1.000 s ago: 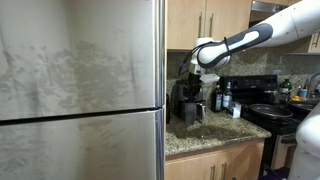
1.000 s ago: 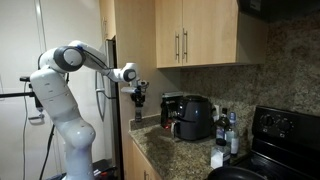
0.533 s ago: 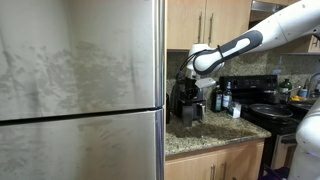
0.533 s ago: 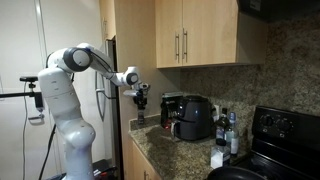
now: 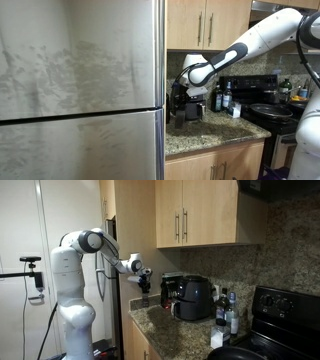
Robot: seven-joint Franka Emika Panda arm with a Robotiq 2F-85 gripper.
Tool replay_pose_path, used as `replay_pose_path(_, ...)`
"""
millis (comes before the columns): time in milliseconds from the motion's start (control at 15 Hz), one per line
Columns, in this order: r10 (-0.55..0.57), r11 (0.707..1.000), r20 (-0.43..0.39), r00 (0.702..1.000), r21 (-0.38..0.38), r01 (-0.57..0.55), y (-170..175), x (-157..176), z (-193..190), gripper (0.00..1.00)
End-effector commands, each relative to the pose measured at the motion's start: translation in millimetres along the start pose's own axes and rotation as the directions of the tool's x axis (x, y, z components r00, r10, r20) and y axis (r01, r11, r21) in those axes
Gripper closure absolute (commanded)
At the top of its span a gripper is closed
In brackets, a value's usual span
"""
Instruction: Move the glass jar to the left
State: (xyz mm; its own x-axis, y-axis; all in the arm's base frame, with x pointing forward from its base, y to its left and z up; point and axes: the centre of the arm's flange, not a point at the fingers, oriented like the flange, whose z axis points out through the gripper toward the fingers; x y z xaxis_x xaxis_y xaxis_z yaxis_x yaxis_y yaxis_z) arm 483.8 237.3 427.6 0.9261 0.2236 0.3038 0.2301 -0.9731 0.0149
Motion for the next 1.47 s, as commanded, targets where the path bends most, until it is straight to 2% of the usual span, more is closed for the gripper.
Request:
replay_pose_path(0,0.010,1.000,-0.001,1.000,0.004,-0.010,0.1,0.7,4.4,0.49)
replay_pose_path(200,0.021,1.000,0.001,1.000,0.005,-0.021,0.9,1.1,8.5,0.49)
replay_pose_path(267,0.016,0.999,0.048,0.999,-0.031,-0.014,2.7,-0.8,5.7,0.74)
replay_pose_path(400,-0.022,0.997,0.085,0.996,-0.075,0.028,6.2,-3.0,7.4,0.74)
replay_pose_path(600,-0.055,0.992,0.062,0.997,-0.107,0.062,8.1,-3.4,10.7,0.74)
replay_pose_path(800,-0.060,0.995,0.034,0.998,-0.073,0.063,6.1,-1.9,11.9,0.74)
replay_pose_path(933,-0.089,0.996,0.072,0.993,0.002,0.089,3.3,-3.1,11.5,0.74)
replay_pose_path(1000,-0.098,0.995,0.077,0.992,0.001,0.098,3.1,-3.2,11.5,0.74)
replay_pose_path(1067,-0.091,0.995,0.070,0.993,0.033,0.089,0.5,-3.5,12.2,0.74)
replay_pose_path(1133,-0.073,0.997,0.075,0.994,-0.007,0.074,0.7,-6.2,13.7,0.49)
replay_pose_path(1267,-0.077,0.997,0.079,0.994,0.013,0.076,-1.3,-6.6,13.6,0.49)
replay_pose_path(1333,-0.077,0.997,0.079,0.994,0.014,0.076,-1.6,-6.7,13.6,0.74)
replay_pose_path(1400,-0.059,0.998,0.101,0.993,0.001,0.059,7.6,24.5,-9.5,0.74)
